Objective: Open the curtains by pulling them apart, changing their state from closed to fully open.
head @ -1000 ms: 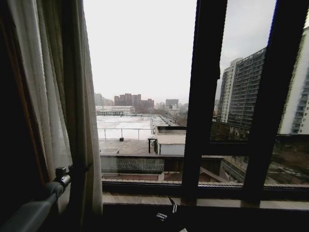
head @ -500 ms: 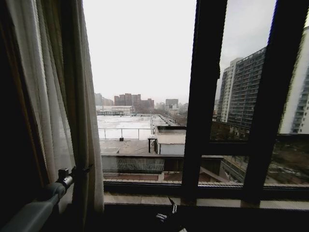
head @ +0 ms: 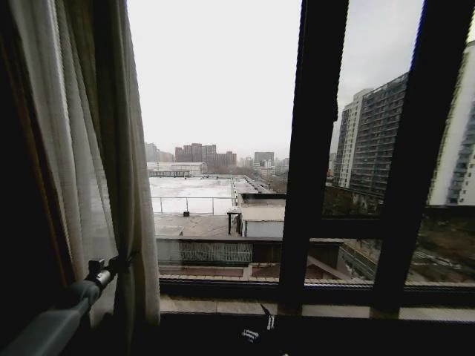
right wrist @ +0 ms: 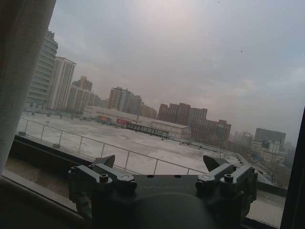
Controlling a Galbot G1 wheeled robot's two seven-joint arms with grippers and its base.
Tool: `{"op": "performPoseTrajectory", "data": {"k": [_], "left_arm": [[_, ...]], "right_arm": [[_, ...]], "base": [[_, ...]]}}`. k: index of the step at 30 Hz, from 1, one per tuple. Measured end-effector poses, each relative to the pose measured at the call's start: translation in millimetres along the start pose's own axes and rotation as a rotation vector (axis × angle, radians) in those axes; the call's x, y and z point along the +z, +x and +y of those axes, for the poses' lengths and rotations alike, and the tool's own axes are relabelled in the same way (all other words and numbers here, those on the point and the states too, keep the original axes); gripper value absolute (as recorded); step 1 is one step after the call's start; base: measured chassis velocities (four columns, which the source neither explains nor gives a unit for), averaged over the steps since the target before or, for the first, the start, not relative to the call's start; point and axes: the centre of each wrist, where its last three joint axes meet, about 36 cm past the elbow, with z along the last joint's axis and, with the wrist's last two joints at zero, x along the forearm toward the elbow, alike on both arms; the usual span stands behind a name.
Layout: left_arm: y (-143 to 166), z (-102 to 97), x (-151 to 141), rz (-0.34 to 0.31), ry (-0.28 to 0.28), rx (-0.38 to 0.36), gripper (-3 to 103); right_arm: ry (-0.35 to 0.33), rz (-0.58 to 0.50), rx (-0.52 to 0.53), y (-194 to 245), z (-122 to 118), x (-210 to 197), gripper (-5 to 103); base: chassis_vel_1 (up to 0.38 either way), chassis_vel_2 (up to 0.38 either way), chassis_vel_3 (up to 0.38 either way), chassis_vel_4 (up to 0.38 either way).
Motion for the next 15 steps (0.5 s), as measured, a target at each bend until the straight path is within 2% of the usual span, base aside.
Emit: {"op": "performPoseTrajectory", "data": {"k": [1,3,4,6,7,9,10,12,15], "left_arm": [[0.0,0.0,0.0,0.0,0.0,0.0,8],[11.0,14.3,3.0,-0.018,0.009,-0.045,2],[11.0,14.3,3.0,-0.018,0.009,-0.045,2],[20.4,31.1,-0.5,-0.039,0.028,-0.102,2],[20.4,31.1,-0.5,-0.039,0.028,-0.102,2],[32.5,52.5,-1.2,-0.046,0.038,-0.153,2],[32.5,52.5,-1.2,-0.046,0.038,-0.153,2],[46.4,70.3,3.9,-0.044,0.049,-0.192,2],[56.3,79.8,10.9,-0.04,0.06,-0.214,2]], "right_arm": [[0.0,0.0,0.0,0.0,0.0,0.0,100],[0.002,0.003,0.001,-2.4,-1.3,1.6,100],[0.002,0.003,0.001,-2.4,-1.3,1.6,100],[0.002,0.004,-0.004,-3.7,-0.5,2.6,100],[0.002,0.004,-0.004,-3.7,-0.5,2.6,100],[0.003,0.004,-0.007,-5.5,-0.4,2.8,100],[0.003,0.004,-0.007,-5.5,-0.4,2.8,100],[0.003,0.0,-0.012,-8.1,0.2,2.2,100],[0.003,-0.003,-0.017,-9.3,1.4,1.4,100]], "base": [[0.0,0.0,0.0,0.0],[0.0,0.0,0.0,0.0],[0.0,0.0,0.0,0.0],[0.0,0.0,0.0,0.0],[0.0,0.0,0.0,0.0],[0.0,0.0,0.0,0.0],[0.0,0.0,0.0,0.0],[0.0,0.0,0.0,0.0],[0.0,0.0,0.0,0.0]]}}
